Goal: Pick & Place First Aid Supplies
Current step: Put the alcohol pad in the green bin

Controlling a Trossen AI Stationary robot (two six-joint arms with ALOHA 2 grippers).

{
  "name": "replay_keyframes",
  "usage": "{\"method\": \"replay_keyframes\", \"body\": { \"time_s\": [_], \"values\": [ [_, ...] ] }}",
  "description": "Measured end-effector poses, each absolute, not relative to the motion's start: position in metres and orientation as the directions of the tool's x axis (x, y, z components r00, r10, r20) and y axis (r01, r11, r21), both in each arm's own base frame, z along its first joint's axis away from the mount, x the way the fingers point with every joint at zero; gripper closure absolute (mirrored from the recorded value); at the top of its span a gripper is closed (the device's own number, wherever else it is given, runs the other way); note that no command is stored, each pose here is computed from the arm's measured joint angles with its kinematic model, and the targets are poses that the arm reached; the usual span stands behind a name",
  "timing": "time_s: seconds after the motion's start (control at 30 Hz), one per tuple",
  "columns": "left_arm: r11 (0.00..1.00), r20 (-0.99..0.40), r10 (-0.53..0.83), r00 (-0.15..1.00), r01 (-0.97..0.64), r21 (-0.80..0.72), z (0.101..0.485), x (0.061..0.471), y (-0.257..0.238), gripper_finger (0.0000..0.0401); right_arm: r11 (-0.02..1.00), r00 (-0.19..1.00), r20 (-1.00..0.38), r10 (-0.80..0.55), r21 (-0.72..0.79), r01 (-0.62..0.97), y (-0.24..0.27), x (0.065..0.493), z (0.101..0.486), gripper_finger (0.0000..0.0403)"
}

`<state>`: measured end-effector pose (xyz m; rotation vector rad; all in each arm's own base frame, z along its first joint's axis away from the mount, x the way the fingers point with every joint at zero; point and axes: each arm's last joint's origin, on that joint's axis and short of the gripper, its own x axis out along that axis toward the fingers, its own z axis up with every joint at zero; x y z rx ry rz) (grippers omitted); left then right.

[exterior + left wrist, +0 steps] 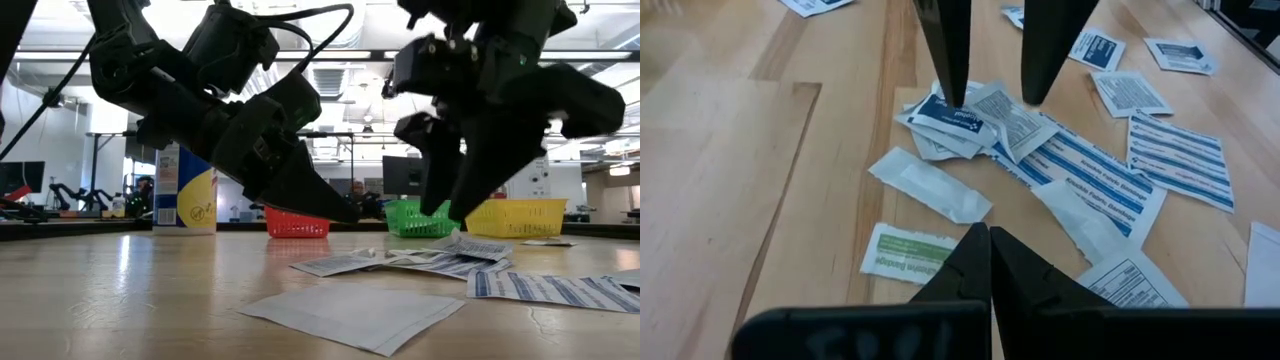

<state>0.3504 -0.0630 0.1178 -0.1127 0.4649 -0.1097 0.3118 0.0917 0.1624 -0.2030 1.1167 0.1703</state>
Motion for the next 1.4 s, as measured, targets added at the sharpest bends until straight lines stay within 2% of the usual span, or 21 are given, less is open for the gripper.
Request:
{"method": "replay_keyframes", "body": {
  "time_s": [0.53,1.13,1.4],
  "values": [
    [0.988,-0.448,-0.13,0.884,0.079,-0.132,0.117,0.35,-0.063,0.0401,0.965,0.307,-0.952,0.023,-0.059,-0.255,0.095,0.321,0.14,0.0254],
    [0.988,-0.454,-0.13,0.882,0.078,-0.132,0.115,0.348,-0.063,0.0401,0.967,0.299,-0.953,0.042,-0.037,-0.252,0.095,0.319,0.142,0.0389],
    [0.989,-0.473,-0.128,0.872,0.075,-0.13,0.114,0.347,-0.062,0.0401,0.973,0.282,-0.959,0.039,-0.028,-0.231,0.095,0.318,0.151,0.0394]
  ]
}}
